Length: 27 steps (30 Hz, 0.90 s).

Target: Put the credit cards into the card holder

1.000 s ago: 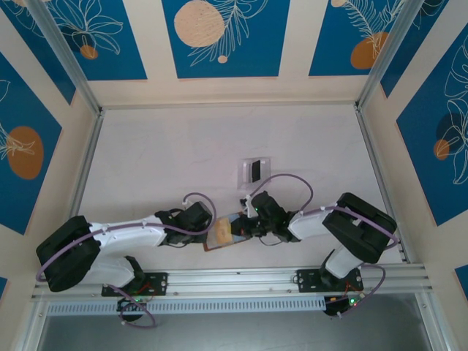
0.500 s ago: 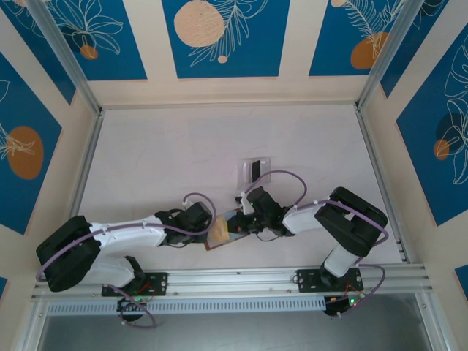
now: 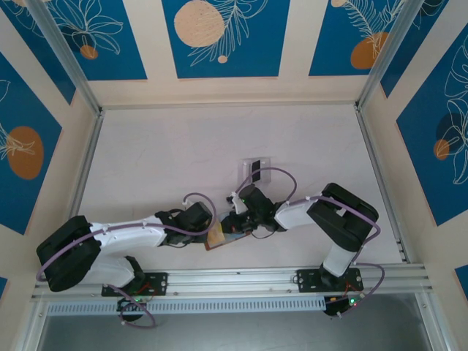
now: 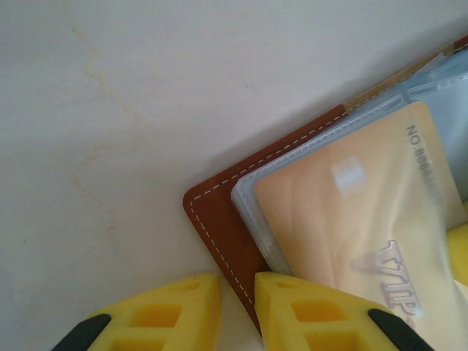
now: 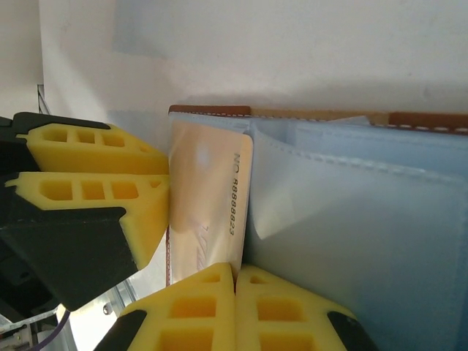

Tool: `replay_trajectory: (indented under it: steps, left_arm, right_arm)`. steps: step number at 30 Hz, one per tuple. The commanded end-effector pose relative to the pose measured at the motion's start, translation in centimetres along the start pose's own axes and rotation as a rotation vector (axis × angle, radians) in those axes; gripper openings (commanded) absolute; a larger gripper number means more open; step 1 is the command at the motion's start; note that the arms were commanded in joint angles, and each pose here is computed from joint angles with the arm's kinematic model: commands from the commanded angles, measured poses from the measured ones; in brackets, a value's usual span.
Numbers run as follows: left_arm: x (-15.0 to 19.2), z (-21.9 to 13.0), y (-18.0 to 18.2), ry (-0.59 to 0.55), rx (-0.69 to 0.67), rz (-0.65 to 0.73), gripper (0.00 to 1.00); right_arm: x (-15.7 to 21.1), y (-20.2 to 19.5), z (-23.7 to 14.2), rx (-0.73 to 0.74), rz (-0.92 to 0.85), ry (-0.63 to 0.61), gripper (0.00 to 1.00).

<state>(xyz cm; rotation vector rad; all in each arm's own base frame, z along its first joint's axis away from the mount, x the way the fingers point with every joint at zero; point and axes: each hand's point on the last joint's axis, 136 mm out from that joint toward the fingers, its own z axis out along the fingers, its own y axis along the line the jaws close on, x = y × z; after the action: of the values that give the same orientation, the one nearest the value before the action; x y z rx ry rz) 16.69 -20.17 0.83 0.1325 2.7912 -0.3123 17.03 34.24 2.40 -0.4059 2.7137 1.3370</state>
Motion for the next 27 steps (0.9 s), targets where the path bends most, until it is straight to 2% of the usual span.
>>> replay_trajectory:
  steps: [1,7,12,21,24,27]
  left_arm:
    - [3.6,2.6,1.6,0.109,-0.04,0.021,0.22]
    - [3.4,2.5,1.6,0.103,-0.042,0.022,0.23]
    - [3.1,2.5,1.7,0.094,-0.056,0.03,0.23]
    - [1.3,2.2,0.8,0.049,-0.066,0.095,0.23]
    - [1.0,2.4,0.4,0.04,-0.056,0.112,0.23]
    - [0.8,2.7,0.1,0.039,-0.05,0.126,0.23]
  right_arm:
    - [2.1,-1.6,0.9,0.056,0.003,0.091,0.0]
    - [2.6,-0.5,1.9,0.031,-0.019,0.109,0.0]
    - [1.4,1.2,0.3,0.022,-0.056,0.064,0.02]
    - [-1.3,2.1,-4.7,0.075,-0.032,-0.027,0.32]
    - [-1.8,2.4,-6.1,0.116,-0.058,-0.043,0.38]
    - [-2.3,2.1,-6.8,0.166,-0.071,-0.043,0.37]
